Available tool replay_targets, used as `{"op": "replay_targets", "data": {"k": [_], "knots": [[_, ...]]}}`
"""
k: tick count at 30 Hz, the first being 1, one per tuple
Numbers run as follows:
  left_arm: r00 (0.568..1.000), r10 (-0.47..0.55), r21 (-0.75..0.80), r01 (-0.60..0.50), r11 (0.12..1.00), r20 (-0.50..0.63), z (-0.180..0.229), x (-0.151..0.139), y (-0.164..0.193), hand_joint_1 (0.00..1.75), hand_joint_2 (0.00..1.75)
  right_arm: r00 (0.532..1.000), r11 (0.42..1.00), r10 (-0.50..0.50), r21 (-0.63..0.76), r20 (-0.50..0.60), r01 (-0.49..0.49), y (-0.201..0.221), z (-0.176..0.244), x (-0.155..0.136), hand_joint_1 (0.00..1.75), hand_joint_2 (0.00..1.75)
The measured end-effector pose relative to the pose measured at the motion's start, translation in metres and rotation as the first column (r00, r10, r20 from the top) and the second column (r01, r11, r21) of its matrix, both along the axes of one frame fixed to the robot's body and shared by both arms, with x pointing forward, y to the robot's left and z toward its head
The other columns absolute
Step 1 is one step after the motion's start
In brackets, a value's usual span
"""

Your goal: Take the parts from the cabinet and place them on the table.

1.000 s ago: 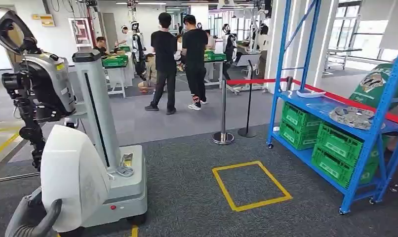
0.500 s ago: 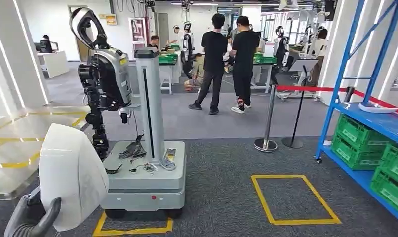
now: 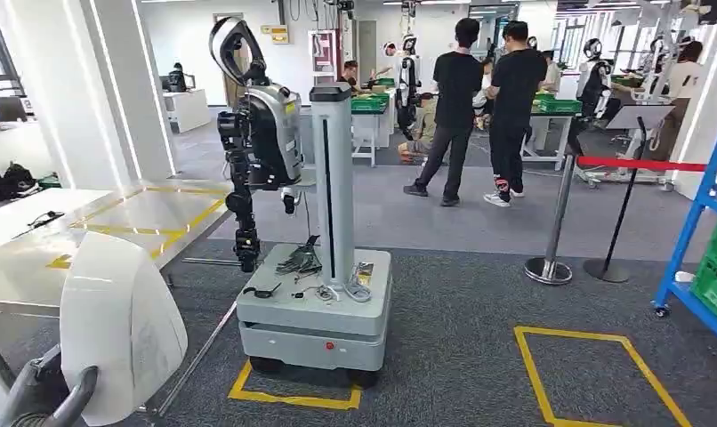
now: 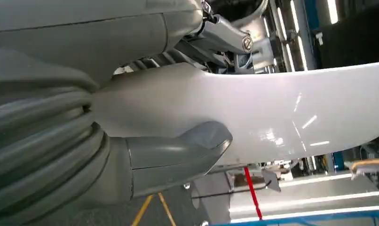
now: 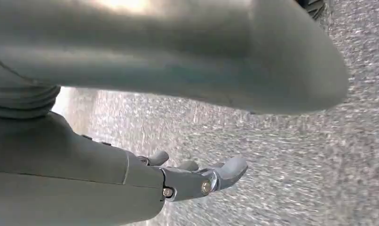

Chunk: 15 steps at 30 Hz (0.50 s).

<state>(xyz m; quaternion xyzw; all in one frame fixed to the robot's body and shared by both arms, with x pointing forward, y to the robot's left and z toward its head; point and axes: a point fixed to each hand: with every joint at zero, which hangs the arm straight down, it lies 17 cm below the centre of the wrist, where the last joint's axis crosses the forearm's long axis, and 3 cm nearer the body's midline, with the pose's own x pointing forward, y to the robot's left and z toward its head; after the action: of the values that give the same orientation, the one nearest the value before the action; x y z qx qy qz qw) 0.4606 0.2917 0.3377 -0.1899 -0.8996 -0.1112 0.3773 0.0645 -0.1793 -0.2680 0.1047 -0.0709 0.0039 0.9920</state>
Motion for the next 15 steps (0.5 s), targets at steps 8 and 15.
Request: {"op": "replay_targets", "data": {"k": [8, 15], "knots": [[1.0, 0.004, 0.004, -0.004, 1.0, 0.01, 0.0031, -0.0014, 0.0028, 1.75, 1.75, 1.0, 1.0, 0.008, 0.0, 0.007, -0.008, 0.0007, 0.0006, 0.004, 0.0, 0.0], [1.0, 0.006, -0.012, -0.006, 1.0, -0.007, -0.0042, -0.0064, 0.0051, 1.75, 1.75, 0.999, 1.0, 0.029, -0.001, 0.025, -0.029, -0.0004, 0.0005, 0.0023, 0.0, 0.0]]}}
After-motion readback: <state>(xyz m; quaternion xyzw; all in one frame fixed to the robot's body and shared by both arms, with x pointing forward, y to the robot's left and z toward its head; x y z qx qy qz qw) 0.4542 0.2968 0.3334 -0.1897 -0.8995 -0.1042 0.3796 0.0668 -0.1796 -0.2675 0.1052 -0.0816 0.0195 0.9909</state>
